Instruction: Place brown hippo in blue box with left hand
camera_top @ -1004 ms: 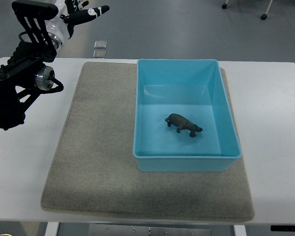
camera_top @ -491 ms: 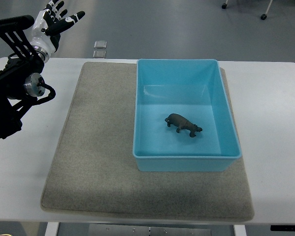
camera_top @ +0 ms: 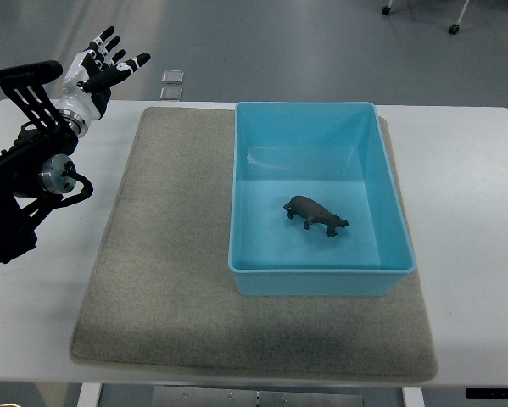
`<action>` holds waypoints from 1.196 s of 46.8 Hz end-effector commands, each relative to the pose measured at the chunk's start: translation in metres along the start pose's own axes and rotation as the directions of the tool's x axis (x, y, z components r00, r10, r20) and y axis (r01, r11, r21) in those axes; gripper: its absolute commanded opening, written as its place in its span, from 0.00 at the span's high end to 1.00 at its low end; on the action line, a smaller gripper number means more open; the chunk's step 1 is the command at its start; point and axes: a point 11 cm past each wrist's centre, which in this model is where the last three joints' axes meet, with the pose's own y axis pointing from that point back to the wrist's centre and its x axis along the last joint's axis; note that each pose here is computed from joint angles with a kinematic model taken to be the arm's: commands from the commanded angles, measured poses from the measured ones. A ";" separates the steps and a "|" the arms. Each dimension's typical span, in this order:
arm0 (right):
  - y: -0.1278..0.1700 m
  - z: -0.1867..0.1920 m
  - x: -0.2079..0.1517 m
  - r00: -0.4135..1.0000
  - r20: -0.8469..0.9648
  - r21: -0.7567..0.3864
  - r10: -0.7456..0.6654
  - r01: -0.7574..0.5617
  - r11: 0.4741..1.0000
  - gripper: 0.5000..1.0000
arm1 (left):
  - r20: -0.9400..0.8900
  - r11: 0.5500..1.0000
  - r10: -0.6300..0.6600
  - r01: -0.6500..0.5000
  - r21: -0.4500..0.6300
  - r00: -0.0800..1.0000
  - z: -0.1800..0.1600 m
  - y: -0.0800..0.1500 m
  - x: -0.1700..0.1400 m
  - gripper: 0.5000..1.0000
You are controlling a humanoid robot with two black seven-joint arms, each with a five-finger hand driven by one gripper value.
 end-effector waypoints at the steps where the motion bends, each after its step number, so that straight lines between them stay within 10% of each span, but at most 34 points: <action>1: 0.000 0.000 0.000 1.000 0.000 0.000 0.000 0.000 1.000 0.13 | -0.003 1.000 0.009 -0.009 0.004 1.000 -0.003 0.001 0.000 0.01; 56: 0.000 0.000 0.000 1.000 0.000 0.000 0.000 0.000 1.000 0.13 | -0.110 1.000 0.023 -0.022 0.009 0.994 -0.019 0.006 -0.009 0.01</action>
